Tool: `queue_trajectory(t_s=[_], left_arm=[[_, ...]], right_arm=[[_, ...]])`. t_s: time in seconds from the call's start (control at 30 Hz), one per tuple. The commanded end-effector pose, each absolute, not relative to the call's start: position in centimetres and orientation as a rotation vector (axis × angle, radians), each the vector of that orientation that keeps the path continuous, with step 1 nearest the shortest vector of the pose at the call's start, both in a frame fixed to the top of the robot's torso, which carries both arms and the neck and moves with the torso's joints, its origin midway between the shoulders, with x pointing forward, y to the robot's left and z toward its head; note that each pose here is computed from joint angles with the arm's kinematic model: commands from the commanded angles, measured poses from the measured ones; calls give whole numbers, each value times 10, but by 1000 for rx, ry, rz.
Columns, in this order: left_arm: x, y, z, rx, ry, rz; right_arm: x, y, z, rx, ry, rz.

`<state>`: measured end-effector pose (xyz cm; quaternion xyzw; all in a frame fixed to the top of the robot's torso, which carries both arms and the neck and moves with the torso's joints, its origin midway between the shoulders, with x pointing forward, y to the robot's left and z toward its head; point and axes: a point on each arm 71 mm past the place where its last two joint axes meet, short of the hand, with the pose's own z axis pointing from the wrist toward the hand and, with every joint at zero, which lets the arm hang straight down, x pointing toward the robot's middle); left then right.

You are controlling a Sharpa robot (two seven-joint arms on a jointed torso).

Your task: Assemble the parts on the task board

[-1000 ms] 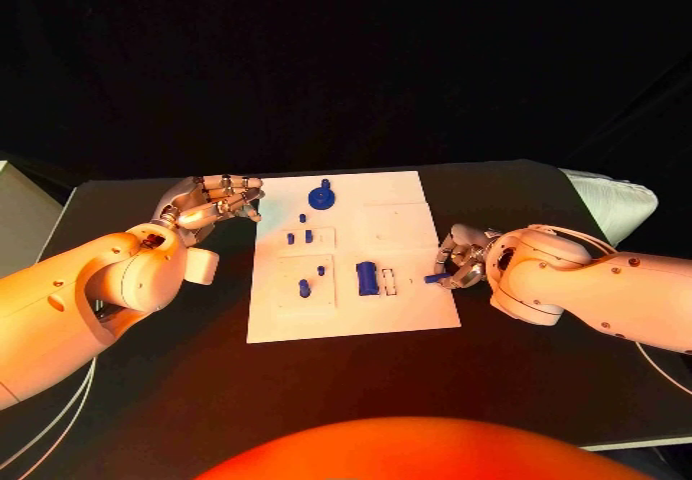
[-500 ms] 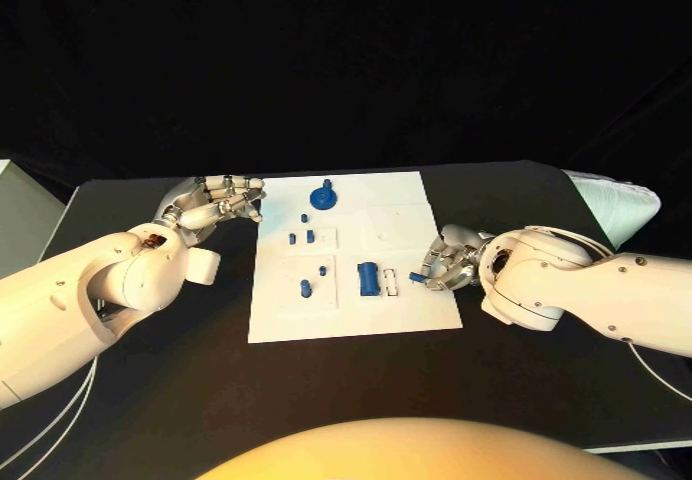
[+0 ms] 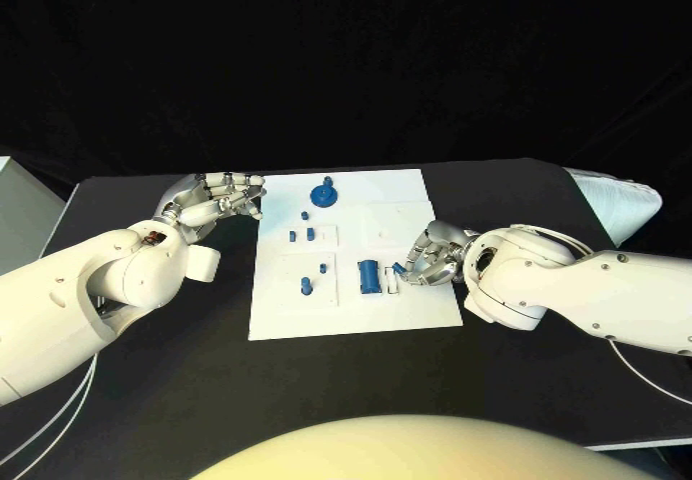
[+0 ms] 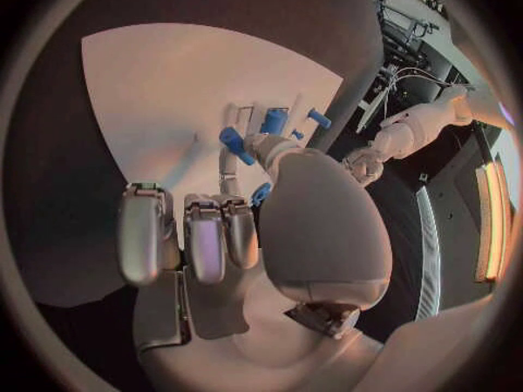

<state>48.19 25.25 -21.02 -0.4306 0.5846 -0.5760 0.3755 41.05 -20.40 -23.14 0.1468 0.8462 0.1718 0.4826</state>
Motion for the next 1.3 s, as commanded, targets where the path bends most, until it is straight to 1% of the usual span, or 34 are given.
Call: queue_trajectory(t_s=[0.03, 0.37, 0.97, 1.3], left_arm=[[481, 249, -209, -1093, 1502, -1499], [481, 248, -209, -1092, 1504, -1502], [481, 249, -209, -1091, 1507, -1499], [480, 250, -209, -1090, 1508, -1499]], right_arm=[[412, -201, -234, 358, 2051, 416], [416, -190, -240, 339, 2067, 405], [415, -192, -247, 297, 2127, 339], [414, -190, -247, 290, 2129, 336]])
